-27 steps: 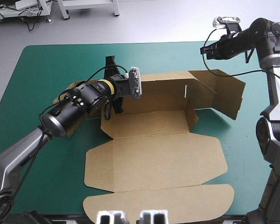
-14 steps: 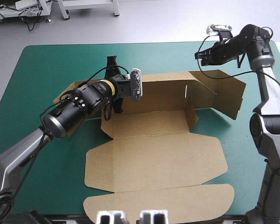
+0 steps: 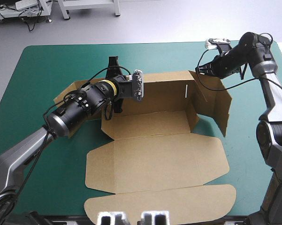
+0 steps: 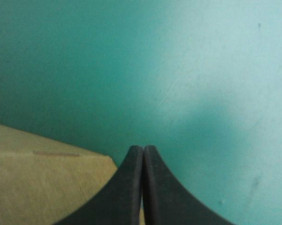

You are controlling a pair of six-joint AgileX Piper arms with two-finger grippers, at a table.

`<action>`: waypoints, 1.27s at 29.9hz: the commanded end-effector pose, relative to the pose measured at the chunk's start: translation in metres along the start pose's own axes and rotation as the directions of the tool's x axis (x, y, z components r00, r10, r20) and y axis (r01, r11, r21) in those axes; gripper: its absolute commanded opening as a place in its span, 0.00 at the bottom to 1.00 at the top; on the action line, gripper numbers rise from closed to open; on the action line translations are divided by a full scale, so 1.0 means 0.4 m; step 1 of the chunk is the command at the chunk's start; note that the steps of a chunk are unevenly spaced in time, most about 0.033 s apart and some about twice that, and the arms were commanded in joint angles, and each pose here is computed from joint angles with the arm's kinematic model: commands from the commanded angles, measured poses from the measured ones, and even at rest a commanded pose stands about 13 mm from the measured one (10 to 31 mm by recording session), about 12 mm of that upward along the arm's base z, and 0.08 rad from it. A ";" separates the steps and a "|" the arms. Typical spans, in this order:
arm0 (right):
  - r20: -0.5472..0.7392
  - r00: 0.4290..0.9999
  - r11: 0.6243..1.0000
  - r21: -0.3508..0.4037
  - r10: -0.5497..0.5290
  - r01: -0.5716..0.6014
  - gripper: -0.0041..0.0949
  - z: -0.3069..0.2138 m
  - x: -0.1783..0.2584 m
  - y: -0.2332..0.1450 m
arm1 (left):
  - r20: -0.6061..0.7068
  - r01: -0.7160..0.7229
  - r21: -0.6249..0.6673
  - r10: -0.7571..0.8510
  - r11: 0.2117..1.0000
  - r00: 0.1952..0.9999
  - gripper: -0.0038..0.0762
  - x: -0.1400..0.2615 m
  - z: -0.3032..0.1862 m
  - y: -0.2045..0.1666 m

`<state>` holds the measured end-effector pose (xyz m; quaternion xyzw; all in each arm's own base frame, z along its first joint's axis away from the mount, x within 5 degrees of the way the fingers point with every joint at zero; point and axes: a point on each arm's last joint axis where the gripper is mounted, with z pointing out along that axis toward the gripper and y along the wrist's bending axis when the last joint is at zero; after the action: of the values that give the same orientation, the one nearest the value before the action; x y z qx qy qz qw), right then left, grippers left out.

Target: Fold the box

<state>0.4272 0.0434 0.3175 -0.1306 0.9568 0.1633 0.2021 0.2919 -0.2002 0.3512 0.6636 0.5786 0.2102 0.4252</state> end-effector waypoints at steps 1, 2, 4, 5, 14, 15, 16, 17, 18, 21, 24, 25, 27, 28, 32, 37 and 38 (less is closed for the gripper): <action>0.052 0.998 0.999 -0.033 -0.037 0.039 0.02 -0.093 0.025 0.046 | 0.055 0.011 -0.086 -0.006 0.996 0.998 0.04 -0.016 -0.035 0.039; 0.050 0.998 0.998 -0.042 -0.038 0.040 0.02 -0.095 0.033 0.050 | 0.055 0.010 -0.084 -0.006 0.996 0.998 0.04 -0.016 -0.033 0.039; 0.058 0.997 0.996 -0.078 -0.048 0.052 0.02 -0.103 0.045 0.064 | 0.053 0.008 -0.083 -0.003 0.997 0.999 0.04 -0.016 -0.031 0.038; 0.063 0.996 0.993 -0.100 -0.055 0.061 0.02 -0.106 0.051 0.071 | 0.052 0.007 -0.081 -0.003 0.997 0.999 0.04 -0.016 -0.029 0.037; 0.192 0.976 0.978 -0.165 -0.099 0.131 0.02 -0.066 0.123 0.090 | 0.048 0.011 -0.077 -0.007 0.997 0.999 0.04 -0.015 -0.029 0.036; 0.215 0.971 0.979 -0.146 -0.106 0.139 0.02 -0.065 0.133 0.089 | 0.046 0.011 -0.075 -0.008 0.997 0.999 0.04 -0.014 -0.029 0.036; 0.245 0.962 0.981 -0.120 -0.123 0.155 0.02 -0.064 0.148 0.088 | 0.046 0.013 -0.073 -0.010 0.997 0.999 0.04 -0.014 -0.029 0.035; 0.275 0.952 0.982 -0.092 -0.133 0.163 0.02 -0.063 0.164 0.086 | 0.042 0.013 -0.069 -0.010 0.998 0.999 0.04 -0.013 -0.029 0.034; 0.308 0.939 0.981 -0.068 -0.150 0.179 0.02 -0.069 0.177 0.089 | 0.041 0.013 -0.068 -0.010 0.998 0.999 0.04 -0.013 -0.029 0.034; 0.379 0.904 0.979 0.020 -0.197 0.205 0.02 -0.063 0.230 0.084 | 0.040 0.018 -0.063 -0.015 0.998 0.999 0.04 -0.013 -0.029 0.033; 0.410 0.882 0.972 0.075 -0.233 0.222 0.02 -0.042 0.296 0.080 | 0.050 0.041 -0.052 -0.039 0.998 0.998 0.04 -0.015 -0.029 0.031; 0.419 0.874 0.969 0.089 -0.246 0.230 0.02 -0.036 0.316 0.079 | 0.055 0.051 -0.048 -0.048 0.998 0.997 0.04 -0.016 -0.029 0.030; 0.430 0.862 0.963 0.095 -0.269 0.254 0.02 -0.027 0.348 0.084 | 0.057 0.056 -0.045 -0.054 0.997 0.997 0.04 -0.016 -0.029 0.029; 0.430 0.864 0.965 0.087 -0.261 0.248 0.02 -0.022 0.362 0.085 | 0.057 0.056 -0.045 -0.054 0.997 0.997 0.04 -0.016 -0.029 0.029; 0.421 0.870 0.965 0.066 -0.257 0.253 0.02 -0.023 0.380 0.093 | 0.057 0.053 -0.045 -0.050 0.998 0.997 0.04 -0.016 -0.029 0.029; 0.477 0.841 0.965 0.076 -0.257 0.252 0.02 -0.068 0.349 0.106 | 0.050 0.058 -0.039 -0.056 0.998 0.997 0.04 -0.015 -0.029 0.028; 0.492 0.830 0.962 0.069 -0.263 0.264 0.02 -0.084 0.340 0.114 | 0.048 0.058 -0.038 -0.056 0.998 0.997 0.04 -0.014 -0.029 0.027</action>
<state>0.2850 0.0449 0.2749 -0.1658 0.8679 0.1708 0.4360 0.2939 -0.2031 0.3494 0.6616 0.5813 0.2023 0.4283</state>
